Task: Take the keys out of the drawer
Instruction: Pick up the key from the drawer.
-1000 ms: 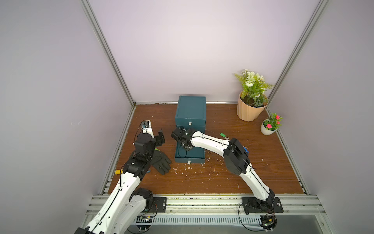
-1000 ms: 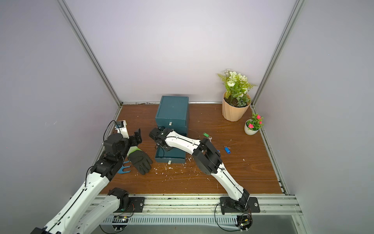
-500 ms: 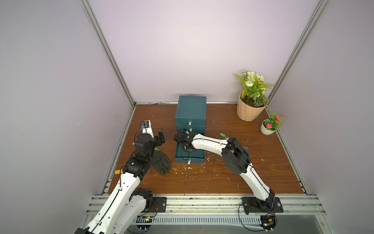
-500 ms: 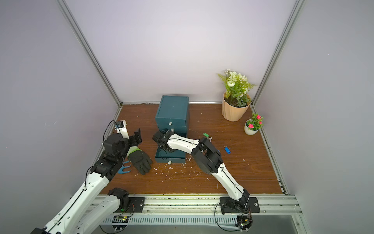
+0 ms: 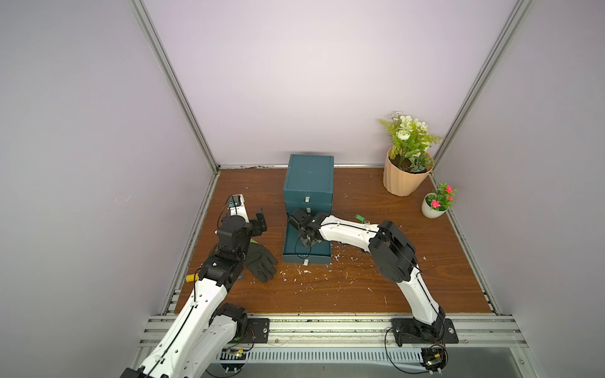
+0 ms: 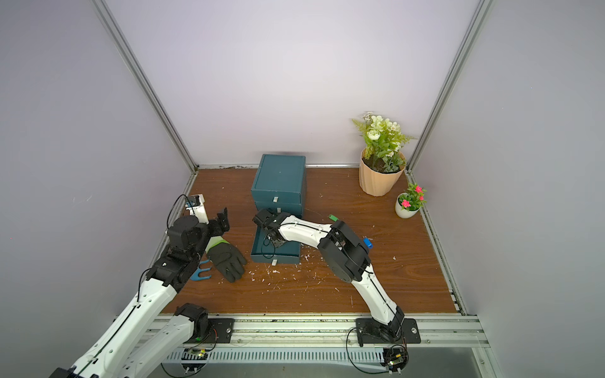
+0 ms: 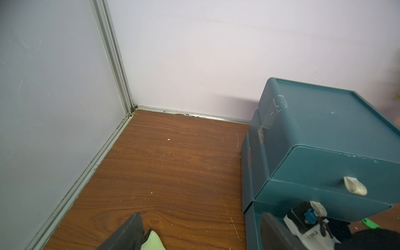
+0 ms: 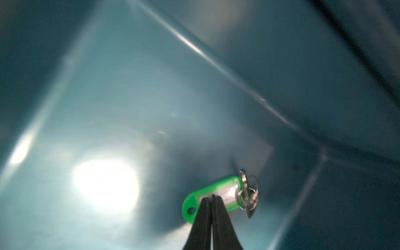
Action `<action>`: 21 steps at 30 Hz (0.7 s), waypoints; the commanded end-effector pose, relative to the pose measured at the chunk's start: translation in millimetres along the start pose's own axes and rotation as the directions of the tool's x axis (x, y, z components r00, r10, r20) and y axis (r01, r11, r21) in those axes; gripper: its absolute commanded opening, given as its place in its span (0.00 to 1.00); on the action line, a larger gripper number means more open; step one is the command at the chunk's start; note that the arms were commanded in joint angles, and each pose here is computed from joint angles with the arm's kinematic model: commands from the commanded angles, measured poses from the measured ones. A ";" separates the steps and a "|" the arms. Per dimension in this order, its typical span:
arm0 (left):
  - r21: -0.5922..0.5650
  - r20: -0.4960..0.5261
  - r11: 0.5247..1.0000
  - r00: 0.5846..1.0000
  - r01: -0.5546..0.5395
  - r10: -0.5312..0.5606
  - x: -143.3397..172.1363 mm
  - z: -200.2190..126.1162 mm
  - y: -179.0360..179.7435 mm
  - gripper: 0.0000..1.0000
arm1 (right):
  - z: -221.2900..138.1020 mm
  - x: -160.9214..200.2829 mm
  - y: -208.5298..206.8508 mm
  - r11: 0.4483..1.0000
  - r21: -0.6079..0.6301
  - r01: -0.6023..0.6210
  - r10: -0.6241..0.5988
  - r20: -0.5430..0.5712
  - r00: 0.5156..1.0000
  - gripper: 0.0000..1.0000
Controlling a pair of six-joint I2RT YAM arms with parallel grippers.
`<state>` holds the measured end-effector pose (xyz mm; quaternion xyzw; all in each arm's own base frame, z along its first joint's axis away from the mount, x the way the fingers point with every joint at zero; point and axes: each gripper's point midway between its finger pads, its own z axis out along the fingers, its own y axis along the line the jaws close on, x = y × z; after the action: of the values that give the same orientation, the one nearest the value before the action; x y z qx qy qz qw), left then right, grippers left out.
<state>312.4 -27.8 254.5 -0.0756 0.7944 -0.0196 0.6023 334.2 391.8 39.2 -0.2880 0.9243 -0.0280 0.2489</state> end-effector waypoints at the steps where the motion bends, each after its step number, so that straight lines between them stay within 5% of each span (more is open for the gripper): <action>1: 0.001 0.017 1.000 1.000 0.014 -0.014 -5.2 -0.2 1.5 0.86 | -11.2 -4.0 26.8 0.991 -0.131 0.039 -0.040 -0.009 0.999 0.10; 6: -0.002 0.021 1.000 1.000 0.013 -0.013 -6.2 -0.5 2.2 0.86 | -33.2 -33.0 16.5 0.994 -0.090 0.054 -0.048 0.068 0.997 0.11; 11: -0.002 0.020 1.000 1.000 0.011 -0.011 -5.4 -0.3 2.1 0.86 | -56.6 -54.5 0.4 0.995 -0.022 0.099 -0.095 0.148 0.984 0.22; 21: 0.000 0.019 1.000 1.000 0.014 -0.014 -6.3 -0.4 1.8 0.86 | -27.5 -32.5 -11.5 0.989 0.044 0.142 -0.146 0.100 0.984 0.27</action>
<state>312.4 -27.8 254.5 -0.0755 0.7945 -0.0197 0.6023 341.3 402.3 56.4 -0.3590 0.8922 -0.0421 0.2709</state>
